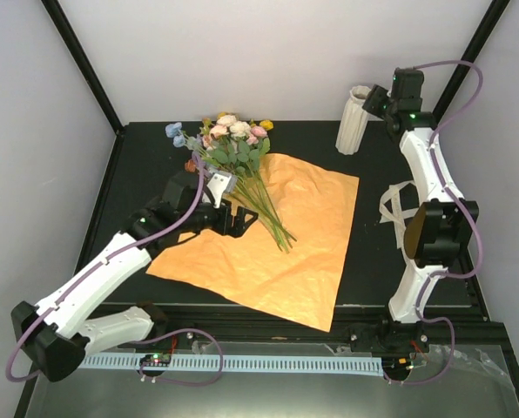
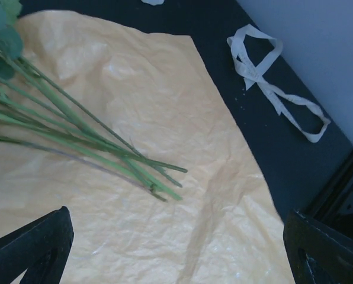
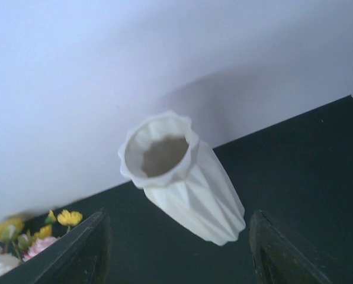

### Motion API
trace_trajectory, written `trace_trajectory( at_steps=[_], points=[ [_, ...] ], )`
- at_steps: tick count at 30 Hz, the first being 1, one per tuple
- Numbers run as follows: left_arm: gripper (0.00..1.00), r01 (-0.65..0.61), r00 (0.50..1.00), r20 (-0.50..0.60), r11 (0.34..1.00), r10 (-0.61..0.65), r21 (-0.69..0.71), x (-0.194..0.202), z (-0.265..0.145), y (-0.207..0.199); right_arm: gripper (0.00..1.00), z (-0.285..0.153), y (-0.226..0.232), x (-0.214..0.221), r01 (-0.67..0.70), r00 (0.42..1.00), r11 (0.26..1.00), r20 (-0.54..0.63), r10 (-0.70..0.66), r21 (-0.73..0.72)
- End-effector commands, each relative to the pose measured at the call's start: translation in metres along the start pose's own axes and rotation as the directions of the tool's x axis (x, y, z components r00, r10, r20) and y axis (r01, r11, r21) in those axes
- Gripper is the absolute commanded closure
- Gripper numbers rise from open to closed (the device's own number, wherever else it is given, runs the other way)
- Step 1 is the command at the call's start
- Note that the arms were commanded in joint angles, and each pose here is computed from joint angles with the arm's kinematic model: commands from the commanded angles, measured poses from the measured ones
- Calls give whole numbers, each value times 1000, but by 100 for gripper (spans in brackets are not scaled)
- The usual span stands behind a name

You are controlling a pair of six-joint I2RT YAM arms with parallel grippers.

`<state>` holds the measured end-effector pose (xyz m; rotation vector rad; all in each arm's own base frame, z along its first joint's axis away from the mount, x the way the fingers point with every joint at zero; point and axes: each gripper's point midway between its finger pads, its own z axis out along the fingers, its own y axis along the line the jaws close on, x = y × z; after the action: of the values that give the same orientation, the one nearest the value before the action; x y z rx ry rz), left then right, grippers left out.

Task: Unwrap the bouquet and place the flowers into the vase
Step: Move the vase to the center of the board.

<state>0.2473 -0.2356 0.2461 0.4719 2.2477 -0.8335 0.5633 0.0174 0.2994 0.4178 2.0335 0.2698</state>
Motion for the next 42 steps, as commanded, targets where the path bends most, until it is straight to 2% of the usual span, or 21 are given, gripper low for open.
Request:
trace_trajectory(
  at_steps=[1,6,14,24,30,37,39,42],
  points=[
    [1,-150,985,-102,982,139,-115,21,-18,19,36,6,-1,-18,-45,999,999,-1,45,-10],
    [1,-199,977,-114,964,181,-176,31,-22,34,39,32,-7,-18,-58,998,998,-36,58,-10],
    [1,-215,977,-21,966,215,-140,30,-28,27,41,65,-14,-10,-86,994,996,-65,84,-21],
    [1,-209,977,-7,957,212,-201,29,-33,38,54,102,-16,21,-140,976,990,-170,133,-30],
    [1,-203,978,1,956,208,-213,28,-34,41,75,92,-24,17,-149,975,989,-163,150,19],
    [1,-202,978,17,958,209,-204,26,-39,38,90,81,-33,21,-149,971,986,-180,161,77],
    [1,-202,977,25,958,212,-205,25,-40,38,98,81,-33,20,-152,969,986,-183,163,71],
    [1,-201,977,33,957,213,-210,24,-42,38,99,78,-26,19,-152,968,988,-195,157,37]
  ],
)
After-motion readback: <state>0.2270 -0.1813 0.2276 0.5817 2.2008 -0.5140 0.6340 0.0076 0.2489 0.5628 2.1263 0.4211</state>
